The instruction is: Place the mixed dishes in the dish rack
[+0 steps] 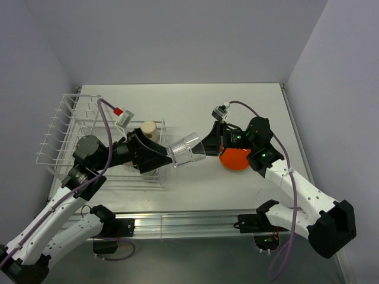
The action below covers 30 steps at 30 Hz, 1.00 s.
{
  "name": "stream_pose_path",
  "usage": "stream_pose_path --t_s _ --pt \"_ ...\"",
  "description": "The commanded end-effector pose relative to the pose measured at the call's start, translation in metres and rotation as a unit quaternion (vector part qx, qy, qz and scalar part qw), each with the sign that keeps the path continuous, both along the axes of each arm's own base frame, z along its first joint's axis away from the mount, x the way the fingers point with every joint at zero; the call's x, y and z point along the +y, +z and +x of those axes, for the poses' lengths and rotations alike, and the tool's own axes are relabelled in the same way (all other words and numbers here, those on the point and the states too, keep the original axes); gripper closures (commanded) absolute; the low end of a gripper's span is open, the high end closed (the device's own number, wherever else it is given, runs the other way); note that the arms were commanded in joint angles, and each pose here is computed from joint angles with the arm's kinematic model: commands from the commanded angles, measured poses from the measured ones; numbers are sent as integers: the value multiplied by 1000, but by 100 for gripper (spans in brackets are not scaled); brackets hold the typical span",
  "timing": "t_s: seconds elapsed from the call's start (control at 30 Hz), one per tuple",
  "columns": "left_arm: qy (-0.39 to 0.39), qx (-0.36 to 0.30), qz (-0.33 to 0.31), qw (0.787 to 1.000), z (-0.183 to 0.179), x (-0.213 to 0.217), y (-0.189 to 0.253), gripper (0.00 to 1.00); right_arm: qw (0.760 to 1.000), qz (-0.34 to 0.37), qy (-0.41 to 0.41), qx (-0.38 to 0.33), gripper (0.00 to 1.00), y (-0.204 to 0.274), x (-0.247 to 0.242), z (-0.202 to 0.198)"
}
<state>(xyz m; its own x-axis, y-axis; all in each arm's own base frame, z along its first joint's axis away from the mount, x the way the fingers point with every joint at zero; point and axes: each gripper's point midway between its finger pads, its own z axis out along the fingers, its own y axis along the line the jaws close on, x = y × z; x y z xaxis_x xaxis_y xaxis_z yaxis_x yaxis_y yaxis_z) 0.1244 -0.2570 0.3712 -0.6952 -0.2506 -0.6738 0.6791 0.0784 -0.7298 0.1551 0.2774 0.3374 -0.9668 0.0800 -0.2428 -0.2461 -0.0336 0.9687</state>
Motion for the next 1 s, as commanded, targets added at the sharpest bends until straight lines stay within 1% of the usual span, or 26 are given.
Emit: stream_pose_path --t_s 0.0,0.27,0.47,0.67,0.77,0.83,0.87,0.9,0.93,0.97 --pt "-2 -29 -30 999 -8 3 21 6 999 4 -11 -35 100 11 5 4" --pt "-16 -22 -54 998 -13 3 28 6 999 -2 -20 -45 100 9 9 11" --pt "-6 -7 -48 999 -6 -2 26 7 998 8 -29 -59 100 18 12 12" --pt "-5 -3 -53 999 -6 -5 29 12 997 24 -40 -68 100 30 13 17" --pt "-3 -5 -54 999 -7 -5 30 17 996 27 -40 -68 100 31 14 17" --pt "4 -11 -54 998 -6 -3 34 27 996 28 -38 -70 100 32 14 16" --pt "7 -10 -52 999 -5 -3 33 35 996 26 -37 -71 100 31 14 16" --pt "11 -11 -54 998 -4 -2 35 52 996 27 -35 -75 100 31 14 15" --pt "14 -13 -56 998 -4 -2 37 60 996 28 -34 -77 100 31 14 14" --pt "24 -11 -56 998 -1 -1 38 70 995 30 -36 -82 83 31 13 14"
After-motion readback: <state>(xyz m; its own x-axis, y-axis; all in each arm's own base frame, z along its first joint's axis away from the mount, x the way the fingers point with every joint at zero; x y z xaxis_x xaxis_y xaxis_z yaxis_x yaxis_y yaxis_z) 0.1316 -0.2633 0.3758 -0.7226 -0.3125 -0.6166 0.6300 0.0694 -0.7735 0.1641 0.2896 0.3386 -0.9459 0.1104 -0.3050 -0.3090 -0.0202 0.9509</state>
